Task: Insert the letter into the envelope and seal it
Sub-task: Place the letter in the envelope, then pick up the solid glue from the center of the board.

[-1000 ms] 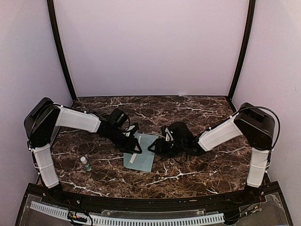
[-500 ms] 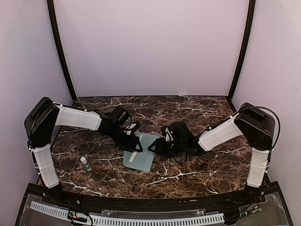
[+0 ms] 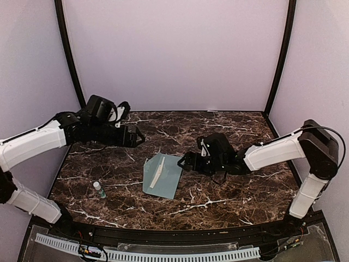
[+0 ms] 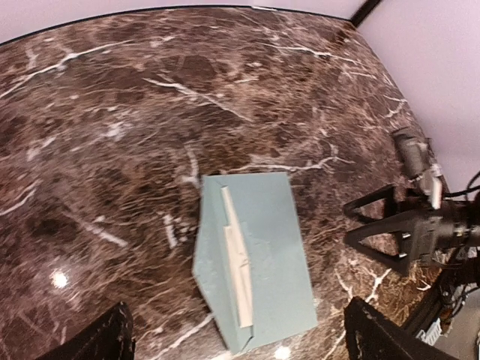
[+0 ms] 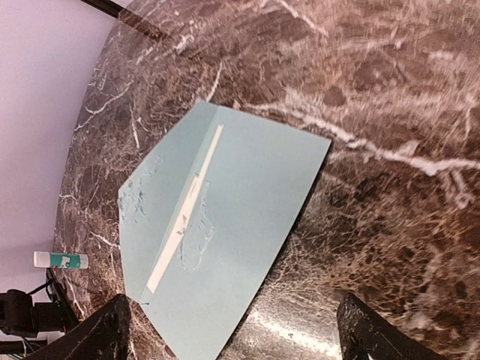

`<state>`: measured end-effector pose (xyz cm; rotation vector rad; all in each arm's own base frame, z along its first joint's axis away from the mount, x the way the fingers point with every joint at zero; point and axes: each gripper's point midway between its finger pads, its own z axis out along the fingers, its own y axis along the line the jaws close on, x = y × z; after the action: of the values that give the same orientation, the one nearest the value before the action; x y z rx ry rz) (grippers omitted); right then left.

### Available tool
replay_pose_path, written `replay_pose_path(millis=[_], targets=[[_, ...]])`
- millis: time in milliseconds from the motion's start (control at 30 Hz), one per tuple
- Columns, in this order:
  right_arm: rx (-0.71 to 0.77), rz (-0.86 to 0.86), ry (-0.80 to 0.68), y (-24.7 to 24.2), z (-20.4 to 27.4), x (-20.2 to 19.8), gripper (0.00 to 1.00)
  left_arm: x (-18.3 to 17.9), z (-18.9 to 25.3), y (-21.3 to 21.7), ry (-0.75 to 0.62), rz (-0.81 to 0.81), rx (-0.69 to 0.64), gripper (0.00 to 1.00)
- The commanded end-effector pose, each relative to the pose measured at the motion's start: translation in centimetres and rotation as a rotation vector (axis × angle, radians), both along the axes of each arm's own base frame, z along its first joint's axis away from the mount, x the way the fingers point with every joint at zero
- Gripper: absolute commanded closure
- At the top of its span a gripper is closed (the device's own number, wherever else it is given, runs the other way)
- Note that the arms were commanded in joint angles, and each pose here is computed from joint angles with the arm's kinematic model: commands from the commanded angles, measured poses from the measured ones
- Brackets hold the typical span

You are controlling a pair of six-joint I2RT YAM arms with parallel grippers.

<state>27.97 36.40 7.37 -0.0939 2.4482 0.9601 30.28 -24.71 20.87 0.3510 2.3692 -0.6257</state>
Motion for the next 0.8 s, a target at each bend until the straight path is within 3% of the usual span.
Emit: replay_pose_path(millis=[0,33,133,267,533,767], targets=[[-0.063,-0.077,-0.145,-3.6,3.5,2.0,0.06,-1.8,-3.8,9.3,0.109,0.315,0.126,0.01],[-0.070,-0.094,-0.163,-4.3,4.1,2.3,0.05,-1.8,-3.6,11.0,0.127,0.400,0.097,0.01],[-0.092,-0.151,-0.201,-6.7,5.3,2.9,0.01,-3.7,-5.2,15.3,0.210,0.611,0.177,0.01],[-0.071,-0.209,-0.235,-9.3,6.5,3.3,0.01,-6.2,-6.8,17.6,0.298,0.738,0.229,0.01],[-0.096,-0.262,-0.227,-12.3,5.1,3.4,0.01,-10.8,-10.1,19.2,0.447,0.831,0.232,0.03],[-0.080,-0.249,-0.212,-11.9,4.5,3.8,0.02,-12.1,-13.0,16.8,0.546,0.767,0.117,0.19]])
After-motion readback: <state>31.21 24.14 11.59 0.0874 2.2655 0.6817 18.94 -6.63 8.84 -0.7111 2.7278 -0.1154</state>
